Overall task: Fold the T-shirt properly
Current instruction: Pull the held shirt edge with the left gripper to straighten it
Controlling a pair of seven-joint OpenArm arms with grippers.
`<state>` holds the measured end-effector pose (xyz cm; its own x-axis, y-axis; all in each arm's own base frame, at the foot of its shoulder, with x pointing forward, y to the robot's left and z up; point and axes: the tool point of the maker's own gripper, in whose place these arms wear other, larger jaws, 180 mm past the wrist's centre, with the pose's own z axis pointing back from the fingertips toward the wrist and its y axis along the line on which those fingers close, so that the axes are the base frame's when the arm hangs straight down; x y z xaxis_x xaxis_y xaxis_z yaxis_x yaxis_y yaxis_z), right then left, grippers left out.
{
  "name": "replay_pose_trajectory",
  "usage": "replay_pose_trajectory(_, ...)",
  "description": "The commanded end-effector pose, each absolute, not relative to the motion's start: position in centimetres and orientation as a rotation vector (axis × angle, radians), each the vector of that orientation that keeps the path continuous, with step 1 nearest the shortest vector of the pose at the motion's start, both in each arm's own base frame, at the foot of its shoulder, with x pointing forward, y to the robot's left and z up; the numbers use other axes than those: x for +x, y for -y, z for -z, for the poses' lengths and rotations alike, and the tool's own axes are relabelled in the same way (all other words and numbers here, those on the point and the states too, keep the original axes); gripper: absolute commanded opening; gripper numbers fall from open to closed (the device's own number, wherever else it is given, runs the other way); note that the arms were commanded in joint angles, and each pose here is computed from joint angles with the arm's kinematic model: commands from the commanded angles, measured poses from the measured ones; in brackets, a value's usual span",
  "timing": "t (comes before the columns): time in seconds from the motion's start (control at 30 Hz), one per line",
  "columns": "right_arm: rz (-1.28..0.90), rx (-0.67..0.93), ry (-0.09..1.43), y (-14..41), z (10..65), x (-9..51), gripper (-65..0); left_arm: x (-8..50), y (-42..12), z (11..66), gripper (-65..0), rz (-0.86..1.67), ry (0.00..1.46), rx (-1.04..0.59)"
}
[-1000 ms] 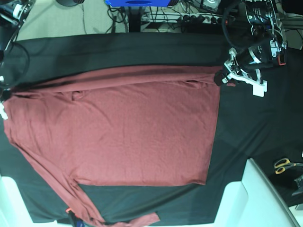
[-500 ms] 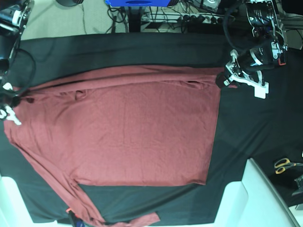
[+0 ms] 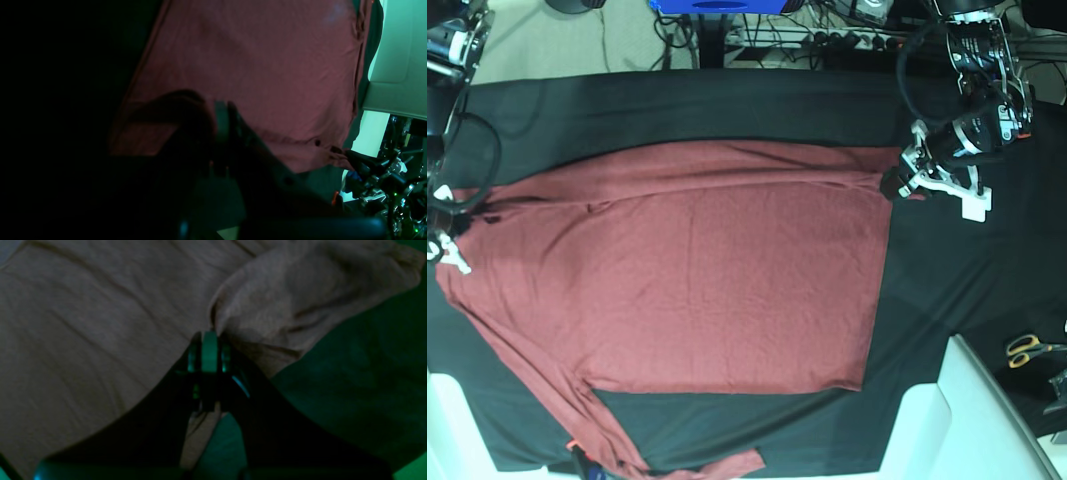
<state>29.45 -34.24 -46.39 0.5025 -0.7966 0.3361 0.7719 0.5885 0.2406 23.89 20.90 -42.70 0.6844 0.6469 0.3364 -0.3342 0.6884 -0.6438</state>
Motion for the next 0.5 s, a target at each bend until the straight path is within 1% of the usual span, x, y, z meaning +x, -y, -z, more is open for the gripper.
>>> replay_pose_trajectory(0.0,0.943,0.054,0.496,35.5,44.7,30.9,-64.4,24.6,-21.3,41.7,-65.0,-0.574,0.625,-0.586)
replay_pose_trajectory(0.3,0.958,0.049,0.478,36.1,44.9,31.0,-64.4,25.6,-21.4,41.1,-65.0,-0.567,0.648,-0.592)
replay_pose_trajectory(0.47,0.958,0.051,0.483,36.1,44.8,31.2,-64.4,25.5,-21.5,41.7,-65.0,-0.583,0.633,-0.593)
